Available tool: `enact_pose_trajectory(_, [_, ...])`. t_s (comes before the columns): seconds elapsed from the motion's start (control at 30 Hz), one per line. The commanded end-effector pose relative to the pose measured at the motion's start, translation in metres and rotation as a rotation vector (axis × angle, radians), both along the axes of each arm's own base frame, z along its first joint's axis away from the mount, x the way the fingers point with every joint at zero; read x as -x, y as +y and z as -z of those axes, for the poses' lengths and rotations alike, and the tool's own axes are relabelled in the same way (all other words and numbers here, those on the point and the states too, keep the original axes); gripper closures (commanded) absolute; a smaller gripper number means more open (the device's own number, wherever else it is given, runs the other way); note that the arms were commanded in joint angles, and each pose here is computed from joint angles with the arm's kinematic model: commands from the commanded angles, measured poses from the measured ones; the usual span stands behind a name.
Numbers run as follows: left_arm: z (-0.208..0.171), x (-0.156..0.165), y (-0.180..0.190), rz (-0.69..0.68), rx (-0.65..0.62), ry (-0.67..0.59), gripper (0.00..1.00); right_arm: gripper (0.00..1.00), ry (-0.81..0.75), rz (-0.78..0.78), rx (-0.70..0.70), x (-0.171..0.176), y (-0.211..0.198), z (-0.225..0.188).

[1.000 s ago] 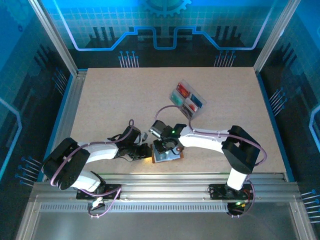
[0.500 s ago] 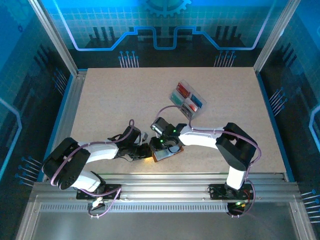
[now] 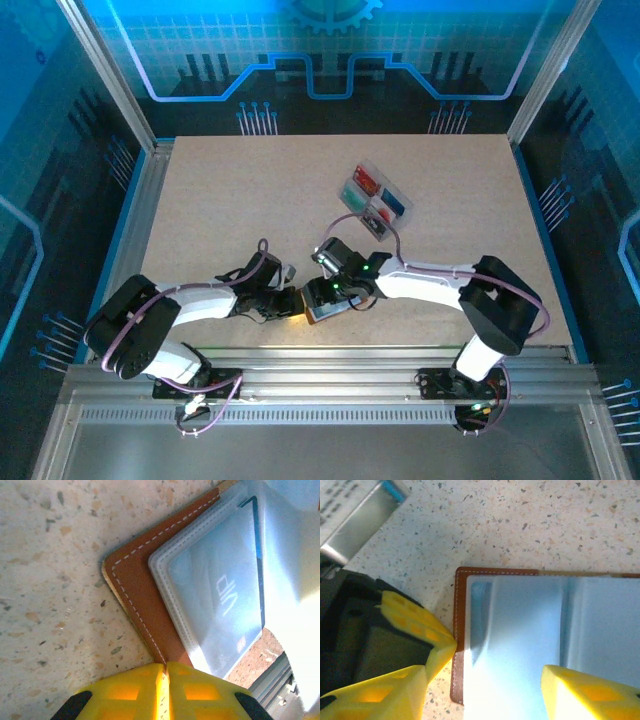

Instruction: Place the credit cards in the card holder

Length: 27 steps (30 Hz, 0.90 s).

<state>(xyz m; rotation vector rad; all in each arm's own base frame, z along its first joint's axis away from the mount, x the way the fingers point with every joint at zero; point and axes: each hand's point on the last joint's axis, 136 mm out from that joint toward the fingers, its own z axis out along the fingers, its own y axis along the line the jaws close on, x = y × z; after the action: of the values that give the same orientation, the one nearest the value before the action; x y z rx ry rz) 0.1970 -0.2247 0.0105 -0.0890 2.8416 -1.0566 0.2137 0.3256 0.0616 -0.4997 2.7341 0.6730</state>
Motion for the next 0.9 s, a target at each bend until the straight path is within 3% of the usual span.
enact_pose_trajectory(0.0, [0.019,0.017,0.011,-0.016,-0.051,0.085,0.86,0.35,-0.007,-0.002,-0.025,0.003,-0.009,-0.007])
enact_pose_trajectory(0.1, [0.015,0.017,0.011,-0.019,-0.035,0.083,0.86,0.4,-0.01,0.042,-0.036,-0.005,-0.02,-0.008])
enact_pose_trajectory(0.3, [0.004,0.014,0.013,-0.032,-0.011,0.068,0.84,0.59,0.057,0.036,-0.116,-0.003,-0.021,0.005])
enact_pose_trajectory(0.4, [0.002,0.014,0.014,-0.035,-0.013,0.068,0.84,0.6,0.09,-0.014,-0.185,0.004,-0.004,0.003])
enact_pose_trajectory(0.53, [0.002,0.013,0.015,-0.039,-0.01,0.073,0.84,0.53,0.1,-0.071,-0.226,0.014,0.012,0.001])
enact_pose_trajectory(0.87, [-0.032,-0.001,0.024,-0.088,0.051,0.043,0.83,0.49,0.184,-0.107,-0.204,0.022,0.022,0.028])
